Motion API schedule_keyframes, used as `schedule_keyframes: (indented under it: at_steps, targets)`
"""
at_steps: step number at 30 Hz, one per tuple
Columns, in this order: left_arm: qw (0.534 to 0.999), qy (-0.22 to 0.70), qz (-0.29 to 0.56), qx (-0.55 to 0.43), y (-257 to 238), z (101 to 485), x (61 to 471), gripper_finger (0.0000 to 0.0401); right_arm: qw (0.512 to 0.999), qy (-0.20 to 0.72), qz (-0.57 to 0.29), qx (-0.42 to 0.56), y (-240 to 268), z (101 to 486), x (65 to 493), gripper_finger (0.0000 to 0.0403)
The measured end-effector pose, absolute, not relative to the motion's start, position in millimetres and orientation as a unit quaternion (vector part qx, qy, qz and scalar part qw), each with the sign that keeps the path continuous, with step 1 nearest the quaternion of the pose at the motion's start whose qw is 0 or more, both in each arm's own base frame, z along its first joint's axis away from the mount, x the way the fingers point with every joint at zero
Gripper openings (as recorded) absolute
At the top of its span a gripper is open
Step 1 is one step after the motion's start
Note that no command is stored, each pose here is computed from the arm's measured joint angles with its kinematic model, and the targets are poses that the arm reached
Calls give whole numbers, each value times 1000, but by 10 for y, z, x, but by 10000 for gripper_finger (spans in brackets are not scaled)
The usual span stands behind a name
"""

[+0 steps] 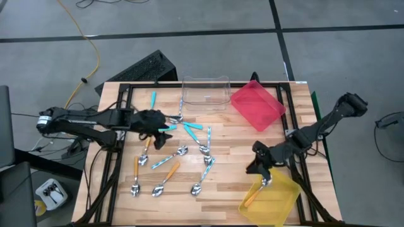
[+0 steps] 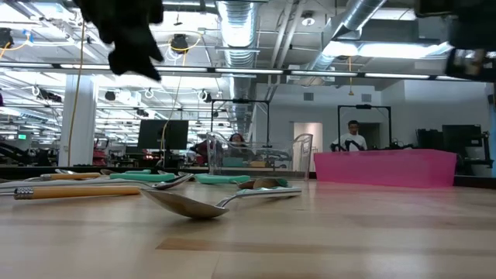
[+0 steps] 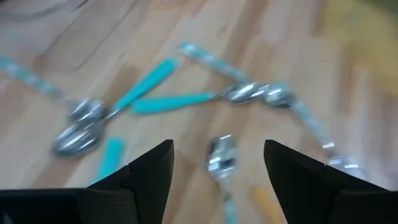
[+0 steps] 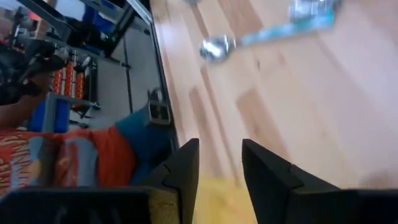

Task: Sort silverware by color (type)
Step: Put the blue spoon into the red bin

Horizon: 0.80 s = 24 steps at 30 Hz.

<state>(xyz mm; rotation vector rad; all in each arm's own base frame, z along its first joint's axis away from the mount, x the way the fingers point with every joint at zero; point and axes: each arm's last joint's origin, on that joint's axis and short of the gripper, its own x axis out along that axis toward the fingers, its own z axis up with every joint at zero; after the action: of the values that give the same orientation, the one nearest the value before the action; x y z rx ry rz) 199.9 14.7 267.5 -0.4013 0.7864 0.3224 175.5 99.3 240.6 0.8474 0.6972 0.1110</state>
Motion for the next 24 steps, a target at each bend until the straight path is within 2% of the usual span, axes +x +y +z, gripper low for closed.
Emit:
schedule_keyframes:
  at_steps: [6,10,16,21,24]
  targets:
    - [865,433,191,-168,458,2421,2120,233,909,259,87,315,881,2508,1876,143]
    - [847,470,208,-138,589,2270,2186,233,928,228,98,278,848,2555,1912,143]
    - [818,523,211,-109,704,2045,2226,233,933,227,103,260,851,2554,1911,143]
    - [805,538,223,-113,755,1777,2085,233,933,227,103,260,851,2554,1911,143]
    - [815,516,235,-118,776,1682,1995,233,933,227,104,258,851,2554,1911,143]
